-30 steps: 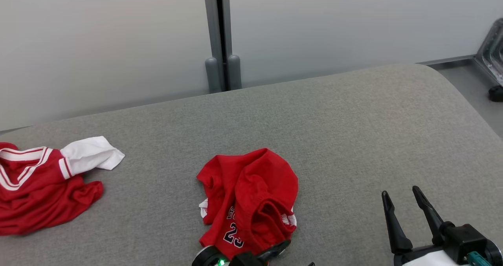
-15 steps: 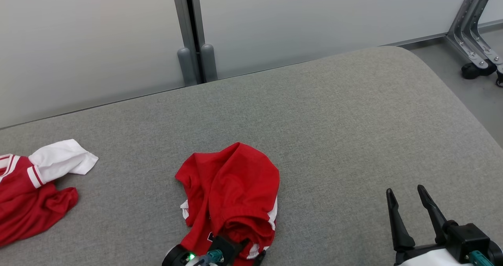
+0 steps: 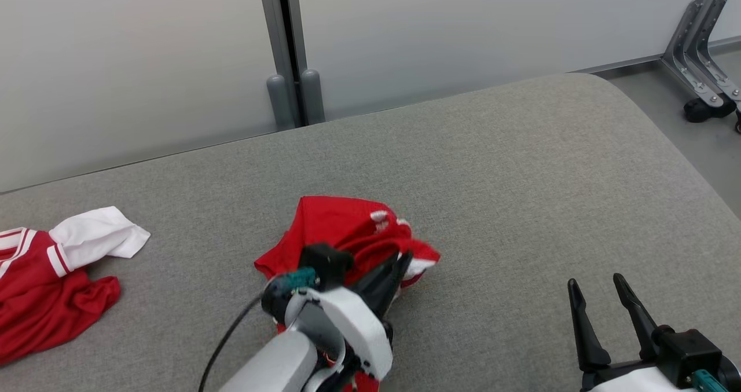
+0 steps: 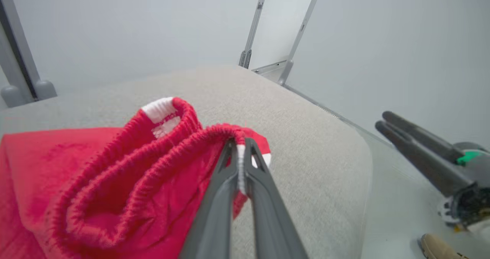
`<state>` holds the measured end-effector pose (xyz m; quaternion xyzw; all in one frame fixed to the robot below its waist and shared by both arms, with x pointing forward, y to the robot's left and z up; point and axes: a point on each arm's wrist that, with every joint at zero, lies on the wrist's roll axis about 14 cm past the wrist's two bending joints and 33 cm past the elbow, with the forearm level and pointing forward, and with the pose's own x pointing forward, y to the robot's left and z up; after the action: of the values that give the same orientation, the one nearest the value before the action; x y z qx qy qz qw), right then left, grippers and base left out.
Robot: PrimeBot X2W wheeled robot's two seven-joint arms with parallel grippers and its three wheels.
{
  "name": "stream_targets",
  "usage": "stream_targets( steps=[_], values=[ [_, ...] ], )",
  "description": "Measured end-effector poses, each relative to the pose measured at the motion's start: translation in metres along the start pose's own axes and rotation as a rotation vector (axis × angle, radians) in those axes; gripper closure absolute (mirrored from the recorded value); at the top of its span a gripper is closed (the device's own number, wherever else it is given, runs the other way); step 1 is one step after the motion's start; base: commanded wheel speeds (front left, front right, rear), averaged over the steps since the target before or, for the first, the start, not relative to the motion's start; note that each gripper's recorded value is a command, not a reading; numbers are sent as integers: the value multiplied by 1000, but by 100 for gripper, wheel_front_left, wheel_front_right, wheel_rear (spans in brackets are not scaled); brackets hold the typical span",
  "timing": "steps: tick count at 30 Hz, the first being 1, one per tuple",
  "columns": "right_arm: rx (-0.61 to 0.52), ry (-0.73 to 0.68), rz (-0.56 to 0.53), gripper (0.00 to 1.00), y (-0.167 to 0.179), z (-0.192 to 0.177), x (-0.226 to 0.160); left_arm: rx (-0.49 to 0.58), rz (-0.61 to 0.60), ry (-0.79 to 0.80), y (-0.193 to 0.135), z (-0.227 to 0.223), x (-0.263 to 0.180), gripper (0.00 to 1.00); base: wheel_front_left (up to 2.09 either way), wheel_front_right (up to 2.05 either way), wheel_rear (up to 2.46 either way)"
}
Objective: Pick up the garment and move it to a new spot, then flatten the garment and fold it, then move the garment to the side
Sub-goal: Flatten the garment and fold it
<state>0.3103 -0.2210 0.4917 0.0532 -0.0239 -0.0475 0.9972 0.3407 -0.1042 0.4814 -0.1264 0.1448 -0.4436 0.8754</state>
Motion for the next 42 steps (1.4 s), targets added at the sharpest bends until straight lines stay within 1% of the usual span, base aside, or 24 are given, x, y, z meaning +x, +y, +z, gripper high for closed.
stream_targets(
  steps=[3, 5, 8, 10, 12, 16, 20, 22, 23, 25, 27, 31, 32, 36, 39, 42],
  values=[
    [7, 2, 0, 0, 0, -1, -1, -40, -48, -95, -9, 49, 12, 100, 0, 0, 0],
    [12, 4, 5, 0, 3, -1, 0, -15, -59, -139, -11, 77, 20, 100, 0, 0, 0],
    [18, -5, 1, 0, 2, 2, 1, -13, -73, -202, -13, 116, 31, 100, 0, 0, 0],
    [20, -5, -10, 0, -1, 2, 0, -8, -80, -238, -15, 136, 37, 100, 0, 0, 0],
    [24, -2, -28, 0, -6, 1, -3, 8, -82, -308, -16, 169, 43, 100, 0, 0, 0],
    [23, -2, -39, 0, -9, 1, -5, -25, -107, -448, -23, 218, 43, 100, 0, 0, 0],
    [23, 0, -39, 0, -10, 0, -5, -57, -147, -561, -33, 253, 38, 100, 0, 0, 0],
    [22, 2, -34, 0, -8, 0, -4, -113, -178, -596, -37, 261, 34, 100, 0, 0, 0],
    [22, 3, -29, 0, -7, -1, -3, -125, -183, -604, -37, 262, 34, 100, 0, 0, 0],
    [23, 3, -19, 0, -4, -1, -1, -161, -193, -598, -35, 255, 34, 100, 0, 0, 0],
    [23, 2, -10, 0, -1, 0, 2, -212, -192, -559, -30, 235, 36, 100, 0, 0, 0],
    [26, 9, 7, 0, 4, -3, 5, -358, -143, -378, -14, 150, 40, 100, 0, 0, 0],
    [26, 9, 7, 0, 4, -3, 5, -358, -143, -378, -14, 150, 40, 100, 0, 0, 0],
    [36, 17, 14, 0, 7, -5, 7, -462, -112, -211, -13, 76, 29, 100, 0, 0, 0],
    [40, 23, 19, 0, 8, -7, 7, -507, -79, -117, -7, 34, 11, 100, 0, 0, 0],
    [44, 25, 20, 0, 9, -8, 6, -496, -29, -43, 6, 0, -10, 100, 0, 0, 0]
  ],
)
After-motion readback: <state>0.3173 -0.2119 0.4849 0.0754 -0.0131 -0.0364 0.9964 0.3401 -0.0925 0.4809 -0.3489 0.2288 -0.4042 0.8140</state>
